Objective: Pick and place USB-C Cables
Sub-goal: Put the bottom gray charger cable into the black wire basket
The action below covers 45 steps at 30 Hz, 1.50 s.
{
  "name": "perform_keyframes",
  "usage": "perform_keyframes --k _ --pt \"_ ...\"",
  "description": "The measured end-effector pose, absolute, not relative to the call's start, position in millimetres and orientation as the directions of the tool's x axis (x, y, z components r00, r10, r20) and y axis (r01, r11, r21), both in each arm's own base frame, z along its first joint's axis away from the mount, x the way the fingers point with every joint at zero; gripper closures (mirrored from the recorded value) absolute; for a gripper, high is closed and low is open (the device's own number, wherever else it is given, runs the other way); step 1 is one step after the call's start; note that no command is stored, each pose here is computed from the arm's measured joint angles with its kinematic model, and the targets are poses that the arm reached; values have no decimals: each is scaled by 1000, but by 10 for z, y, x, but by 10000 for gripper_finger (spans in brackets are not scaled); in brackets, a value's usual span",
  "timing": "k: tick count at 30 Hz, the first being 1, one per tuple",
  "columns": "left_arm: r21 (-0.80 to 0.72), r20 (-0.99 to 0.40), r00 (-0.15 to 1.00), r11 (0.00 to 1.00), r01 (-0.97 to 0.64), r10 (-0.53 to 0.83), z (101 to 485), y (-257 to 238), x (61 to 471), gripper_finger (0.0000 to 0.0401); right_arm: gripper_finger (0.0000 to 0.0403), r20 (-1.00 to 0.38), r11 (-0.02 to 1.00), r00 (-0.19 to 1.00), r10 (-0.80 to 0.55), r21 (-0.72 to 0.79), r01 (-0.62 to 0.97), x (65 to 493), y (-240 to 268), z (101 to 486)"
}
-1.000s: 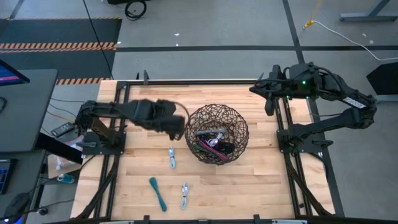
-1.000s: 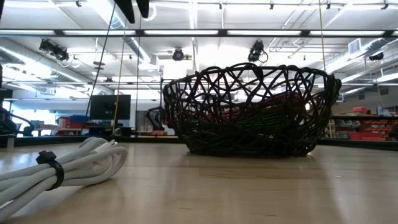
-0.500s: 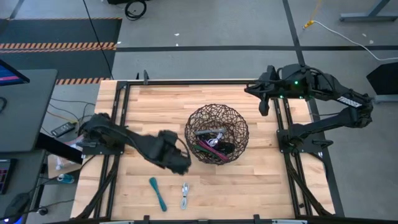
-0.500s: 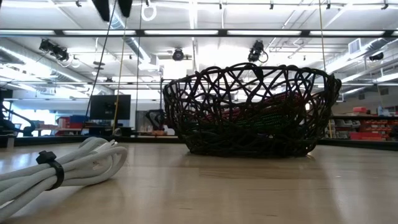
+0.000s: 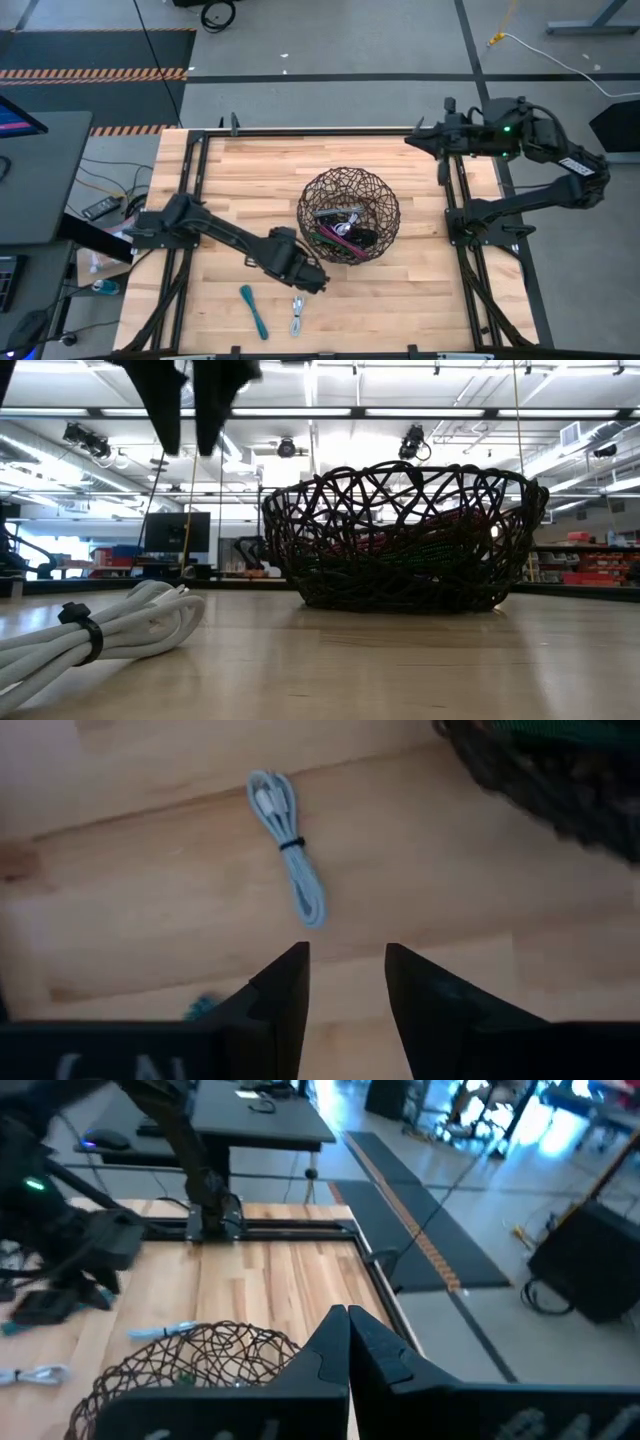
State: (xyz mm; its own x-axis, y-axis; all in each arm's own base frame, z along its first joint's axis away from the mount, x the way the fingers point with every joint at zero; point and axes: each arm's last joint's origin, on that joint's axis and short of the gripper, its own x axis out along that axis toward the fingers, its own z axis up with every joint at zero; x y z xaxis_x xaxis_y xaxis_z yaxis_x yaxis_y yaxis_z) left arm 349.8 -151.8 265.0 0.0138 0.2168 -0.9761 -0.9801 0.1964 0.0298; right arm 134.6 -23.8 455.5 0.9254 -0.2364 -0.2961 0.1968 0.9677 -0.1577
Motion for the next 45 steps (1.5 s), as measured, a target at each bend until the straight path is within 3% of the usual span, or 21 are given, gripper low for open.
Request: perform_keyframes --k 7,14,19,23,28,31,36,45 --pt "95 -975 -82 55 -994 206 2401 -1403 3643 261 402 -229 955 946 -227 -242 171 1097 -195 4628" --pt "135 -987 -121 123 -983 108 2365 -1307 3702 262 402 -173 952 958 -226 -248 180 890 -162 4674" --pt "44 -999 -38 243 -969 30 2355 -1264 3825 262 402 -149 947 962 -227 -266 183 802 -148 4691" --pt "-41 -999 38 425 -904 -17 2355 -1345 3886 262 402 -145 946 963 -227 -266 183 787 -146 4694" --pt "-62 -998 56 664 -746 -31 2356 -1552 3831 262 402 -146 951 962 -230 -244 190 793 -148 4694" --pt "-82 -996 41 721 -688 -74 2356 -1666 3787 262 402 -144 953 960 -239 -224 203 811 -153 4697" --pt "-127 -987 21 690 -712 -159 2360 -1853 3723 262 402 -150 960 959 -239 -188 209 843 -158 4694" --pt "-197 -978 123 535 -822 -170 2372 -2091 3709 253 387 -165 961 957 -237 -186 206 914 -169 4685"
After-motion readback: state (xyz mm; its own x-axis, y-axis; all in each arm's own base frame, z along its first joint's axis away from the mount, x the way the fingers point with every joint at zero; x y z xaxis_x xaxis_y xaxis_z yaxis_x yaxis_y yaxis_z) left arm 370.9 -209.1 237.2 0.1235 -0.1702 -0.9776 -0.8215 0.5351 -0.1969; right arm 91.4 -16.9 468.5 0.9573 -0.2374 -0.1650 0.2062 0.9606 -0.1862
